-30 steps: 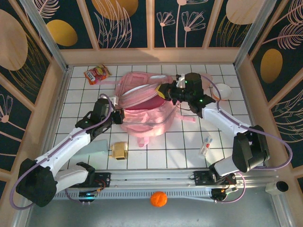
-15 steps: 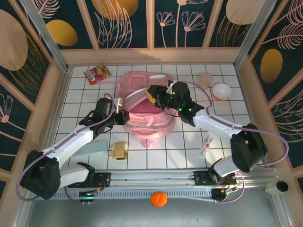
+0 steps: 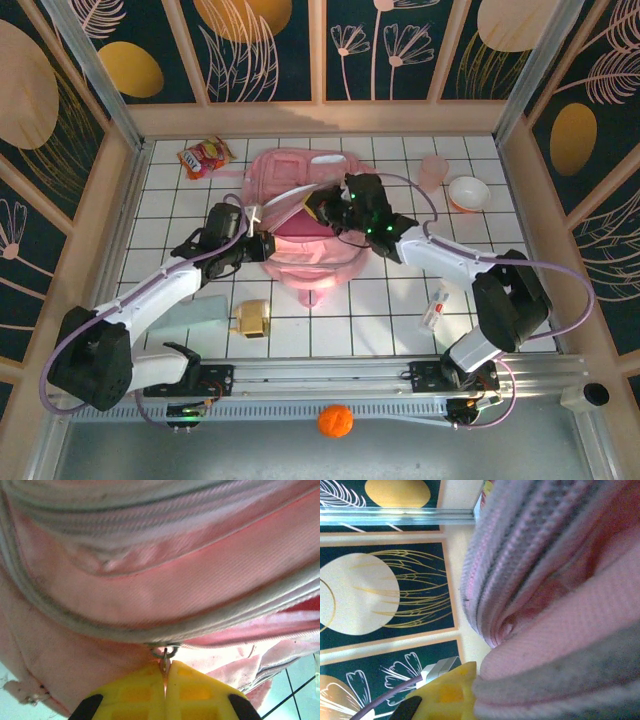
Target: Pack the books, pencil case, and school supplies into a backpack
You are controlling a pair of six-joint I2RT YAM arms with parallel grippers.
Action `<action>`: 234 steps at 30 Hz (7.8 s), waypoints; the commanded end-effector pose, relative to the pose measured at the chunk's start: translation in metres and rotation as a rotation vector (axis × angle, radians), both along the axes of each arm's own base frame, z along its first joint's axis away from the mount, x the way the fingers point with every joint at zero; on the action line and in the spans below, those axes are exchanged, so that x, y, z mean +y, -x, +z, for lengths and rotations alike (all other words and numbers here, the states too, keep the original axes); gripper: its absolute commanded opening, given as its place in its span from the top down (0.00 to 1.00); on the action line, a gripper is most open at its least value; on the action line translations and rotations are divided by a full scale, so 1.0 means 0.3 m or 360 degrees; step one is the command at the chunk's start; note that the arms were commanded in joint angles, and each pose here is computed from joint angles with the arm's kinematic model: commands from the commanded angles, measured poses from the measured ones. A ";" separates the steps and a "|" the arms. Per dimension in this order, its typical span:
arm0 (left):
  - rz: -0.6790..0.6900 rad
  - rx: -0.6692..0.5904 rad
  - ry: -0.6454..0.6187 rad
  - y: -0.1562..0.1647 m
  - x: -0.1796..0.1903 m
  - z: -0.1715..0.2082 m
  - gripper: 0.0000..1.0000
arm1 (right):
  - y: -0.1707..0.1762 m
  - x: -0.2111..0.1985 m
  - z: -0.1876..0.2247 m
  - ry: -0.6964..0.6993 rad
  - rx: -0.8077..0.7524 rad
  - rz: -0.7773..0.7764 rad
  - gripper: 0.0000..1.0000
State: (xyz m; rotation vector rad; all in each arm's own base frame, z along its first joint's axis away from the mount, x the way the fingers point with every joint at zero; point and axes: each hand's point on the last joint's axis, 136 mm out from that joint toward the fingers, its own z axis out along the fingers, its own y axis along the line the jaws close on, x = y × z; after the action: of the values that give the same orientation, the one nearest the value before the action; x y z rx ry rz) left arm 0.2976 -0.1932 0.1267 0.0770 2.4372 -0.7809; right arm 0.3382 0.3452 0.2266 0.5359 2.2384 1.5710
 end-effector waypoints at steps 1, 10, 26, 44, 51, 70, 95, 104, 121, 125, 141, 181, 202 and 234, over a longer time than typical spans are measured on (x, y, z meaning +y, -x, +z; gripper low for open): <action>0.0012 -0.0020 -0.0065 -0.009 0.026 0.020 1.00 | -0.028 -0.069 0.162 -0.0001 -0.0212 0.0115 1.00; -0.0032 -0.0123 -0.0274 -0.044 0.078 0.061 1.00 | -0.052 -0.176 0.247 -0.0026 -0.0267 0.0391 1.00; 0.0091 -0.0300 -0.0632 -0.279 0.230 0.015 1.00 | -0.042 -0.190 0.364 -0.0167 -0.0377 0.0542 1.00; -0.0283 -0.0922 -0.0340 -0.229 0.088 0.336 0.31 | -0.168 -0.160 0.320 -0.0065 -0.0419 0.0445 1.00; -0.0136 -0.0806 -0.0233 -0.234 0.102 0.367 0.24 | -0.208 -0.097 0.269 -0.0097 -0.0407 0.0484 1.00; 0.1279 0.0410 0.0299 0.004 0.339 0.124 0.08 | -0.057 -0.362 0.016 0.0661 -0.0051 0.0114 0.35; 0.2341 0.1245 -0.0010 0.448 0.539 -0.255 0.02 | 0.080 -0.238 -0.087 0.0729 -0.0066 0.0201 0.35; 0.2285 0.1316 -0.0041 0.416 0.509 -0.338 0.06 | 0.087 -0.238 -0.115 0.0745 -0.0054 0.0224 0.35; 0.2287 0.1392 -0.0094 0.383 0.500 -0.387 0.37 | 0.076 -0.226 -0.142 0.0750 -0.0025 0.0241 0.36; 0.2237 0.1345 -0.0055 0.340 0.489 -0.354 0.49 | 0.076 -0.229 -0.129 0.0732 -0.0041 0.0221 0.36; 0.1169 0.0371 0.0185 -0.053 0.339 0.102 0.60 | 0.050 -0.155 0.050 0.0367 -0.0360 0.0214 0.37; -0.0432 -0.0679 0.0276 0.045 0.019 0.350 0.77 | 0.085 0.294 0.175 0.0572 -0.0761 0.0359 0.44; -0.0434 -0.0690 0.0272 0.042 0.019 0.360 0.39 | 0.061 0.206 0.220 0.0539 -0.0795 0.0247 0.81; -0.0984 -0.1124 -0.0490 -0.035 -0.210 0.298 0.26 | 0.042 -0.556 -0.040 0.0386 -0.0228 -0.0124 0.84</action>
State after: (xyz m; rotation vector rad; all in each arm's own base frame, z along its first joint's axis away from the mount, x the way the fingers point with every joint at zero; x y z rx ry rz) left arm 0.3030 -0.2445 0.2160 0.9681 1.8648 -0.5953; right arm 0.3343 0.1835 0.2050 0.4328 2.2516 1.1748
